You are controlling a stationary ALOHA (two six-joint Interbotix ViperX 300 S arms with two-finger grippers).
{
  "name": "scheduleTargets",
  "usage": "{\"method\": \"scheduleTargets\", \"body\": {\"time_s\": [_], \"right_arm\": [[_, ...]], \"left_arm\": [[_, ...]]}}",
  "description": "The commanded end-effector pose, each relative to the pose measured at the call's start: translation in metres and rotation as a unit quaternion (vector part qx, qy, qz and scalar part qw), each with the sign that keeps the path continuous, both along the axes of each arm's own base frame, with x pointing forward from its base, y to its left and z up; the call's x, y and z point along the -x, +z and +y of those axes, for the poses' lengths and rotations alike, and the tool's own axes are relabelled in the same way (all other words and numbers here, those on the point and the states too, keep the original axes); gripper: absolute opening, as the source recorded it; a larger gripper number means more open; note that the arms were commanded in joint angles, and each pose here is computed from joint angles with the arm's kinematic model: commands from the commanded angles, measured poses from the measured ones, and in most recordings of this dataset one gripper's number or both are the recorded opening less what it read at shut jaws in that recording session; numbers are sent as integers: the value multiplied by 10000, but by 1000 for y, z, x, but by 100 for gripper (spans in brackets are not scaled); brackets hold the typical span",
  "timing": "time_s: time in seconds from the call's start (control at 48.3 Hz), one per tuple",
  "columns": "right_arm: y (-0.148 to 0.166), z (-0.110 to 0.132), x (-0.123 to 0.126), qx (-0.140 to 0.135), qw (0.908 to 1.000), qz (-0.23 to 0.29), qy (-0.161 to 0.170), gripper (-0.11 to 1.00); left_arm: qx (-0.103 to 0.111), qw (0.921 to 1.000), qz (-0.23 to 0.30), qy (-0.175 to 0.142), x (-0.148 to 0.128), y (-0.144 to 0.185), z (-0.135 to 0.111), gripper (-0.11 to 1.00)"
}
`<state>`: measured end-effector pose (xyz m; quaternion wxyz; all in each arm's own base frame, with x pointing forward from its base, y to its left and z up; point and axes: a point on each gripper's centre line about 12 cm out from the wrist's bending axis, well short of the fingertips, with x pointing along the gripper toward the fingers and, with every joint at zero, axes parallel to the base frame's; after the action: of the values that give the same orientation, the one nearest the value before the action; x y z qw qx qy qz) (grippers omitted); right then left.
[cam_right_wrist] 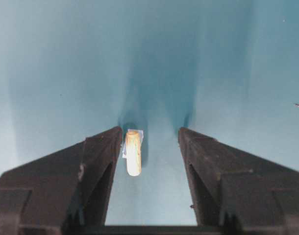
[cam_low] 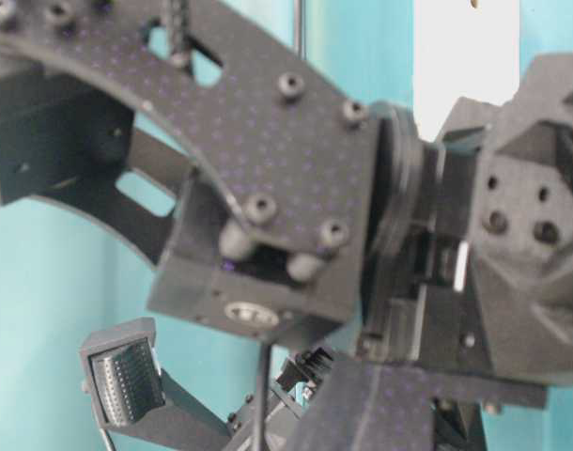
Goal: Insert the rod into the hole on the wooden board.
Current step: 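Lower the right gripper and close it on the wooden peg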
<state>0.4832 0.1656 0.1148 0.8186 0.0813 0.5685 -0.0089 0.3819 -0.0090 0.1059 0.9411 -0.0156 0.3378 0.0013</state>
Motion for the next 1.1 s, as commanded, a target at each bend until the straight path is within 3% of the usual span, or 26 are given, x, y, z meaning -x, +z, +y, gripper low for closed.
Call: {"method": "scheduleTargets", "body": {"time_s": [0.0, 0.704, 0.952, 1.076], "right_arm": [[22, 8, -5, -106, 9995, -279, 60, 54], [17, 12, -5, -180, 9995, -245, 42, 52], [17, 13, -5, -186, 9995, -259, 58, 37], [17, 14, -4, -186, 9995, -259, 65, 36]], "left_arm": [[11, 9999, -161, -11, -3, 10, -1, 100], [46, 9999, -153, 18, -3, 10, -1, 100], [58, 9999, -153, 28, -3, 10, -1, 100], [59, 9999, -160, 20, -3, 10, -2, 100]]}}
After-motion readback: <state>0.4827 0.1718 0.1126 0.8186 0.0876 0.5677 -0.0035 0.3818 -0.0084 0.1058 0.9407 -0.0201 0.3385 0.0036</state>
